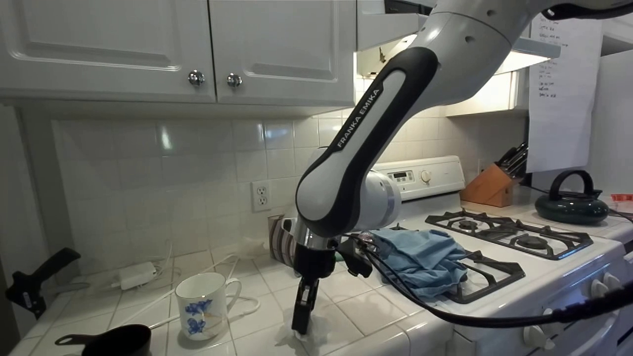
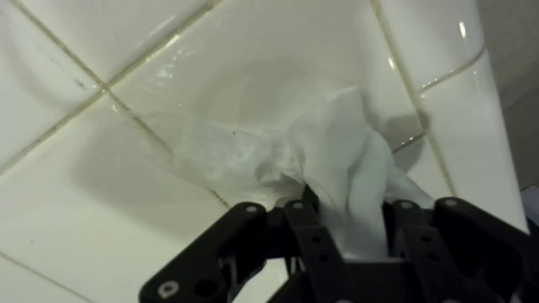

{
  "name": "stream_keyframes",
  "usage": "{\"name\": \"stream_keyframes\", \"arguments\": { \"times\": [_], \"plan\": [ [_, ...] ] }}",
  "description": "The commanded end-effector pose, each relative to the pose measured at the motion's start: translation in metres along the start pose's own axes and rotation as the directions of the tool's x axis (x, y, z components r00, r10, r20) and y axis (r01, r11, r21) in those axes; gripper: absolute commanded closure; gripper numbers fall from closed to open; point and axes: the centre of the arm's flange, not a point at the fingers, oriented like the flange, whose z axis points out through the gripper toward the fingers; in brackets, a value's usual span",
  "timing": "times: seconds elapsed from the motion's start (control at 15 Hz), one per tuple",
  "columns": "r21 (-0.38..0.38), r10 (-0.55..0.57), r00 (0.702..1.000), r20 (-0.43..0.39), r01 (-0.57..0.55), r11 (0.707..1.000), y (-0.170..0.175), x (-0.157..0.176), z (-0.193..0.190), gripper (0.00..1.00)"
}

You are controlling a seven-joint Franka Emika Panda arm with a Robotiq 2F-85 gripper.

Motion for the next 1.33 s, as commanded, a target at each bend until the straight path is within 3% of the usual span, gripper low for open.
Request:
{"name": "stream_keyframes", "arguments": {
  "times": [0.0,0.53,0.93,1.0,1.07,1.27],
  "plan": [
    [0.052,-0.037,0.999,0.034,0.036,0.998,-0.005,-0.01,-0.002,0.54],
    [0.076,-0.09,0.994,0.06,0.085,0.993,-0.016,-0.005,-0.016,0.0],
    [0.037,-0.106,0.992,0.072,0.103,0.994,-0.013,0.002,-0.035,0.0],
    [0.031,-0.109,0.991,0.071,0.107,0.994,-0.012,0.003,-0.036,0.25],
    [0.027,-0.111,0.991,0.073,0.11,0.994,-0.013,0.004,-0.037,0.26],
    [0.026,-0.115,0.99,0.078,0.113,0.993,-0.012,0.005,-0.033,0.48]
  ]
}}
